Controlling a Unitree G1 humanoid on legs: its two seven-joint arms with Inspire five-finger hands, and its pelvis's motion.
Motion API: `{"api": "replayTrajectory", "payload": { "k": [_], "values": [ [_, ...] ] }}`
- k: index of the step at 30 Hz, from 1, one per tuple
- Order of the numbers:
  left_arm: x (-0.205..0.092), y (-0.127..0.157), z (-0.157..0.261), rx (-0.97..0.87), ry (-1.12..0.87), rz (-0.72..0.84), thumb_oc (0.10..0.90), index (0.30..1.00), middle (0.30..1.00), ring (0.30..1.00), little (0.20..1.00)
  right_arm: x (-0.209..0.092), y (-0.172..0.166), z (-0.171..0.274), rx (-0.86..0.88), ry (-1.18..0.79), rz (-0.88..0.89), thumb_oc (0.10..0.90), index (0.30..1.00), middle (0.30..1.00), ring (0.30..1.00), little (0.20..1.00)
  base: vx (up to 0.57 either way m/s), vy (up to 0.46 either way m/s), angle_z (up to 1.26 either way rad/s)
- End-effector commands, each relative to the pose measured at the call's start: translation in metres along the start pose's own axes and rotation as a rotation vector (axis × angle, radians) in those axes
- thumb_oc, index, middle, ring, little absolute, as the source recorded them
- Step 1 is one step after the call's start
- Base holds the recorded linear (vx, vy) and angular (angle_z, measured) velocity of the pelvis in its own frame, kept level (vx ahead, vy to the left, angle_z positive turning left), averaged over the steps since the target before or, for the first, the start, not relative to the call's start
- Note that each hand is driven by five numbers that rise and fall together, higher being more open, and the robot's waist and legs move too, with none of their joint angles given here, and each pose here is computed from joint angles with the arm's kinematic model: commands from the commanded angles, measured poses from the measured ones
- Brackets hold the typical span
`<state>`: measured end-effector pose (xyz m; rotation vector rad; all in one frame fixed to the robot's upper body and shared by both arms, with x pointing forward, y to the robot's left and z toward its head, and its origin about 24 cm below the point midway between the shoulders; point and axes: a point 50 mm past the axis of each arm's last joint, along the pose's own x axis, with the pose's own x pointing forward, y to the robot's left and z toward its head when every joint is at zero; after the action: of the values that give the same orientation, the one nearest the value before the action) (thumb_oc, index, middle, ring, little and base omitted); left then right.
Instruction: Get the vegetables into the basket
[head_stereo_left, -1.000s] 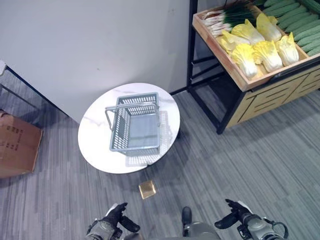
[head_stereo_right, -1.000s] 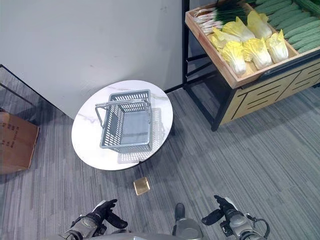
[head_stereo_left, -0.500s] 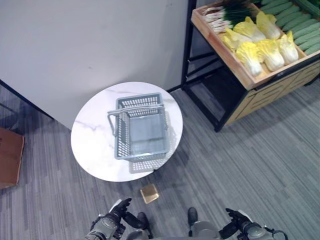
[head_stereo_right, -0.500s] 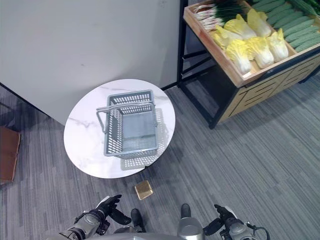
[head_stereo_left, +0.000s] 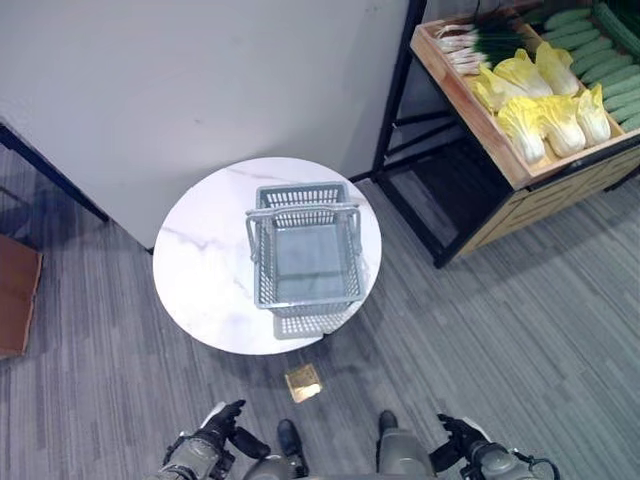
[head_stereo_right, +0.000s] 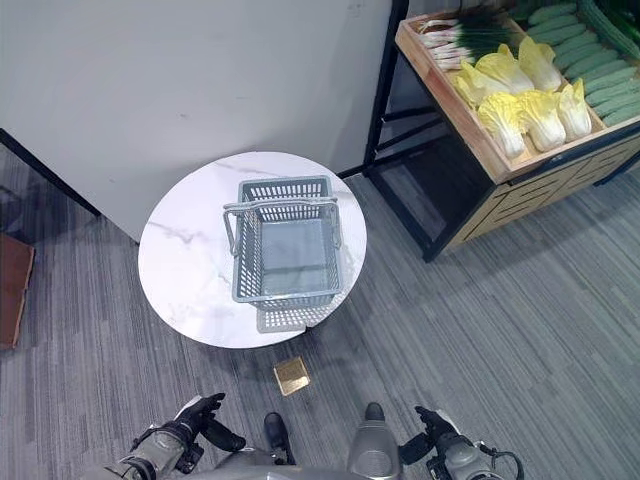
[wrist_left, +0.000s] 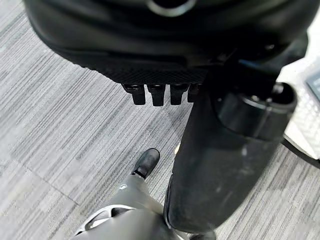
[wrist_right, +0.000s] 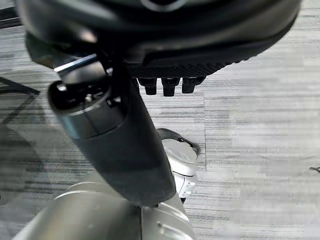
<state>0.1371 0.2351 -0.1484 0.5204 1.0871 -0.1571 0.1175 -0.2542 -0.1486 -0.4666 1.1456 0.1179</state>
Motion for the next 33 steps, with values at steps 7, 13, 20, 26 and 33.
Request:
{"api": "replayTrajectory", "payload": {
  "k": [7,13,20,26,33],
  "values": [
    [0.000,0.017,0.013,-0.116,-0.070,0.093,0.900,1.000,1.000,1.000,1.000,-0.002,-0.022,-0.001,0.040,-0.012,-0.085,0.900,1.000,1.000,1.000,1.000,0.08,-0.200,0.26],
    [-0.002,0.024,0.026,-0.201,-0.176,0.185,0.900,1.000,1.000,1.000,1.000,-0.013,-0.079,0.000,-0.062,-0.036,-0.323,0.900,1.000,1.000,1.000,1.000,0.06,-0.105,0.16],
    [-0.004,0.027,0.017,-0.240,-0.171,0.221,0.900,1.000,1.000,1.000,1.000,-0.051,-0.169,0.091,-0.312,-0.336,-0.659,0.900,1.000,1.000,1.000,1.000,0.00,-0.015,0.19],
    [-0.005,0.010,-0.012,-0.281,-0.031,0.161,0.900,1.000,1.000,1.000,1.000,-0.114,-0.184,0.217,-0.601,-0.778,-0.862,0.900,1.000,1.000,1.000,1.000,0.02,0.011,-0.03],
    [-0.006,-0.004,-0.020,-0.278,0.014,0.094,0.900,1.000,1.000,1.000,1.000,-0.156,-0.153,0.298,-0.725,-1.061,-0.844,0.900,1.000,1.000,1.000,1.000,0.00,-0.003,0.07]
  ]
}}
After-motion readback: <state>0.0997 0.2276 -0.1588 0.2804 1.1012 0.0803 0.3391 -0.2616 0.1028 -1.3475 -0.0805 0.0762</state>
